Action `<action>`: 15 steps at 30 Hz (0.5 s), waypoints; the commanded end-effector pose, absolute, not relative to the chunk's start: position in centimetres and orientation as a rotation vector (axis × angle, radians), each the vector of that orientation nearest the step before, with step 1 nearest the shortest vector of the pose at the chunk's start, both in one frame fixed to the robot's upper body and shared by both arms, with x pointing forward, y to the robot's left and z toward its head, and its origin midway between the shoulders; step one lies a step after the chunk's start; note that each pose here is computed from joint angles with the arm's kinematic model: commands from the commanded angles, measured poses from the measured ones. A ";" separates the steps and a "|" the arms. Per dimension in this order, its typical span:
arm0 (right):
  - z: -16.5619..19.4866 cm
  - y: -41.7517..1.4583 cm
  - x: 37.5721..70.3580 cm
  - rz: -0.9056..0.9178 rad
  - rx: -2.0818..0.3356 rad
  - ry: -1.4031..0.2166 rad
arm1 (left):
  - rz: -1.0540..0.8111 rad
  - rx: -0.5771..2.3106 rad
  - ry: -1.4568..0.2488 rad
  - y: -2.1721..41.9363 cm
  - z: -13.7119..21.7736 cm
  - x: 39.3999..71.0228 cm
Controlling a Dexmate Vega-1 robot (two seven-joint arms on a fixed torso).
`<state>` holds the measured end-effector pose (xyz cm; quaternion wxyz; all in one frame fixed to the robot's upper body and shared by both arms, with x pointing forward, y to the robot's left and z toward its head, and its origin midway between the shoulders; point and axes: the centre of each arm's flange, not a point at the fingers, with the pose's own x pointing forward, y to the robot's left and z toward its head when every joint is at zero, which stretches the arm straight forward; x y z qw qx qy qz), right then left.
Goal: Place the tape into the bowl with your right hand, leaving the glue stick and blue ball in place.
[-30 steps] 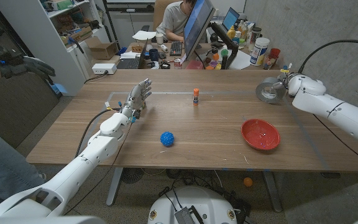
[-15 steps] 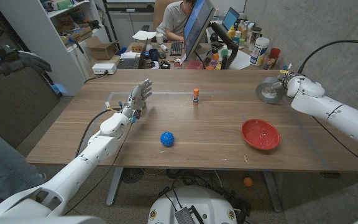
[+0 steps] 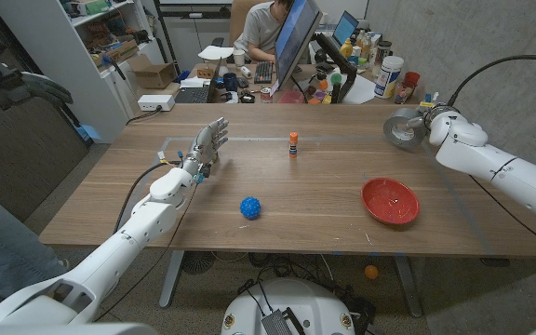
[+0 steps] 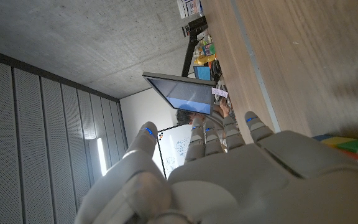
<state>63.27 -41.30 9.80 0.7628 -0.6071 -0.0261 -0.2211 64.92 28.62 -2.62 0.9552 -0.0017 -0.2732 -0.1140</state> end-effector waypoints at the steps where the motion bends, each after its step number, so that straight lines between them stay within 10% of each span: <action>1: 10.2 -41.0 62.2 -0.477 -1.303 -0.098 | -0.235 0.011 -0.551 28.6 -2.4 65.1; 15: 10.8 -40.2 59.4 -0.463 -1.303 -0.137 | -0.243 0.014 -0.544 28.3 -2.3 65.5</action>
